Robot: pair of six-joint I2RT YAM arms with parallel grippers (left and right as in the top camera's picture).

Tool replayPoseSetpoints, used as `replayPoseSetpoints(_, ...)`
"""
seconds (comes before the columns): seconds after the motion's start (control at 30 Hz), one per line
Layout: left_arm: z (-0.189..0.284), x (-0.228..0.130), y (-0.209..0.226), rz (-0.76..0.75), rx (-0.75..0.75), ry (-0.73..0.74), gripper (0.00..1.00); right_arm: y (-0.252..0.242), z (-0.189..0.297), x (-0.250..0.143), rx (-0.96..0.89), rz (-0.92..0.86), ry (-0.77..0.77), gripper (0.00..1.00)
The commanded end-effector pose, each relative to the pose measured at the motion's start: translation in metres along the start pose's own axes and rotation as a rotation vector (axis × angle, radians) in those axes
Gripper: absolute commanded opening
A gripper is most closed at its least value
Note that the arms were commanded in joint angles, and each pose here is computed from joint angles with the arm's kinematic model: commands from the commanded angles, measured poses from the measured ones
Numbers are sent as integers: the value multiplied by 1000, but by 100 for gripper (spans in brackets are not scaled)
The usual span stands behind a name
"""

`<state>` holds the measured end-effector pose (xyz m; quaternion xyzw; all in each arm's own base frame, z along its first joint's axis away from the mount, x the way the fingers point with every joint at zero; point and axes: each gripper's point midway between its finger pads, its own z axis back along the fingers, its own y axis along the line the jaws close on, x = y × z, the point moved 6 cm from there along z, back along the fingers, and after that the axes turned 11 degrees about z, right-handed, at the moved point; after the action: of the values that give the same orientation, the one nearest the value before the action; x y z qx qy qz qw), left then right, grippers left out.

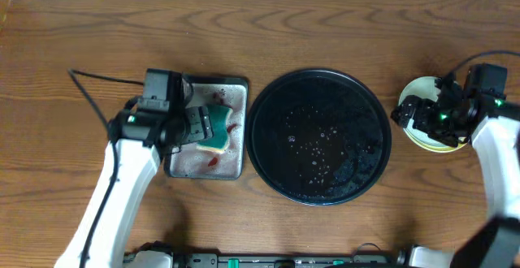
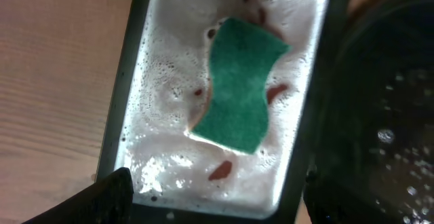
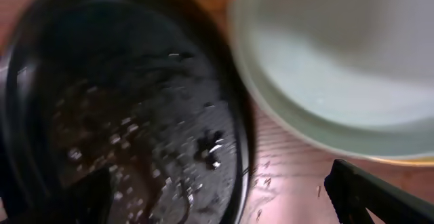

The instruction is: Clean dirty plates on tray and stack at the side

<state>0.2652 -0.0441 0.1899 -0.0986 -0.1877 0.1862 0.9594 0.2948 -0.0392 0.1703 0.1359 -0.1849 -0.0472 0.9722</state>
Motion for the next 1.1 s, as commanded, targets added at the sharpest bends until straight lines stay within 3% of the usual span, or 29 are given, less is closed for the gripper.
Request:
replayPoseSetpoints(0.0, 15, -20, 8, -38, -54, -42, 81, 22, 41, -2, -37, 125, -105, 99)
replayPoseSetpoints(0.23, 56, -60, 30, -46, -184, -285, 82, 59, 94, -29, -49, 355, -301, 99)
replayPoseSetpoints(0.5, 97, -76, 36, -63, -295, -476, 82, 70, 120, -56, -43, 355, -367, 99)
replayPoseSetpoints(0.93, 99, -78, 37, -64, -301, -488, 83, 70, 119, -58, -44, 351, -357, 99)
replayPoseSetpoints(1.07, 99, -77, 37, -64, -301, -488, 83, 59, 116, -68, -125, 351, -291, 99)
